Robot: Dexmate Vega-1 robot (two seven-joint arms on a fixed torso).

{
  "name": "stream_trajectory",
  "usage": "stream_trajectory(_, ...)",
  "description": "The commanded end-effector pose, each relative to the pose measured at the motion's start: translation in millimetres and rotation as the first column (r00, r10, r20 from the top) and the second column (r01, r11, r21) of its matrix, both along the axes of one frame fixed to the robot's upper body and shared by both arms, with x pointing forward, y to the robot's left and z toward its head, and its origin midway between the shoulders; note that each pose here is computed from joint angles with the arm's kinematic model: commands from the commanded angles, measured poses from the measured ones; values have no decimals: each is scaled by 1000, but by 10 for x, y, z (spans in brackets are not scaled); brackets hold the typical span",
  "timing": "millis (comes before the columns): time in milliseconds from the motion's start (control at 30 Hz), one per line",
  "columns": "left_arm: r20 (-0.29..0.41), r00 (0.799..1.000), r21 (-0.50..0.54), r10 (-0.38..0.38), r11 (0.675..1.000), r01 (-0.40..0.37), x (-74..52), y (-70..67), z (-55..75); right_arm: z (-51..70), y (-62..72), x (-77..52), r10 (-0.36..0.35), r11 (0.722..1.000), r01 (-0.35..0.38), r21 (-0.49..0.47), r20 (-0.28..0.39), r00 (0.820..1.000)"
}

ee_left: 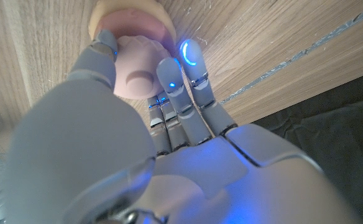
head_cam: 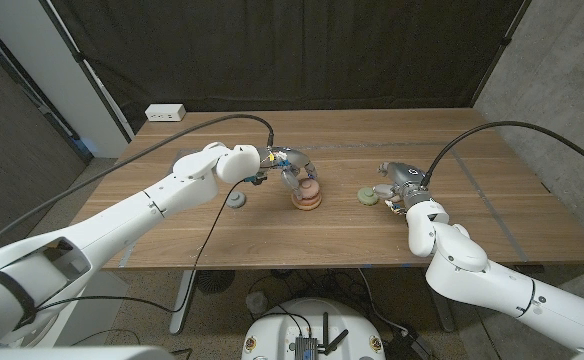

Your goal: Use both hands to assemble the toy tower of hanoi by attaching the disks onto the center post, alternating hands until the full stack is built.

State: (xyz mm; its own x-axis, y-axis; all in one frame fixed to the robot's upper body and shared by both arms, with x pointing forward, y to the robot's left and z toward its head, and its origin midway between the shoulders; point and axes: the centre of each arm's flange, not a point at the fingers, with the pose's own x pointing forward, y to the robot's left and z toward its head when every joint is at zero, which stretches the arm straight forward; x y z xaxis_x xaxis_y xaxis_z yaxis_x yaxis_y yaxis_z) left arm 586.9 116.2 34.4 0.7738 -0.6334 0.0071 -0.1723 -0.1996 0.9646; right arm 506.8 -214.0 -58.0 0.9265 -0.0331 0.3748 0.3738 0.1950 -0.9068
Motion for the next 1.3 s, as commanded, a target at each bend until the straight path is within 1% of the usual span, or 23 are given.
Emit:
stream_trajectory(33,-14,1000,-11,1,1000,-1,40,12,-51,0,5,4,-1,1000,1,-2,-5,1000)
stream_trajectory(300,-23,1000,0,-7,1000,7,64,-36,-84,-6,-5,-5,-6,1000,6,1,-6,1000)
stream_trajectory(600,-21,1000,19,-9,1000,9,52,-69,-92,-5,-15,-25,-6,1000,6,2,-2,1000)
stream_trajectory(867,-13,1000,17,-14,1000,14,32,-65,-82,-1,-16,-31,-4,1000,4,4,0,1000)
stream_trajectory(1100,12,1000,39,-18,999,17,1,-72,-55,-6,-17,-35,-2,1000,2,6,-3,1000)
stream_trajectory(1300,13,1000,52,-21,998,20,-16,-77,-32,-7,-21,-43,-5,1000,5,7,-4,1000)
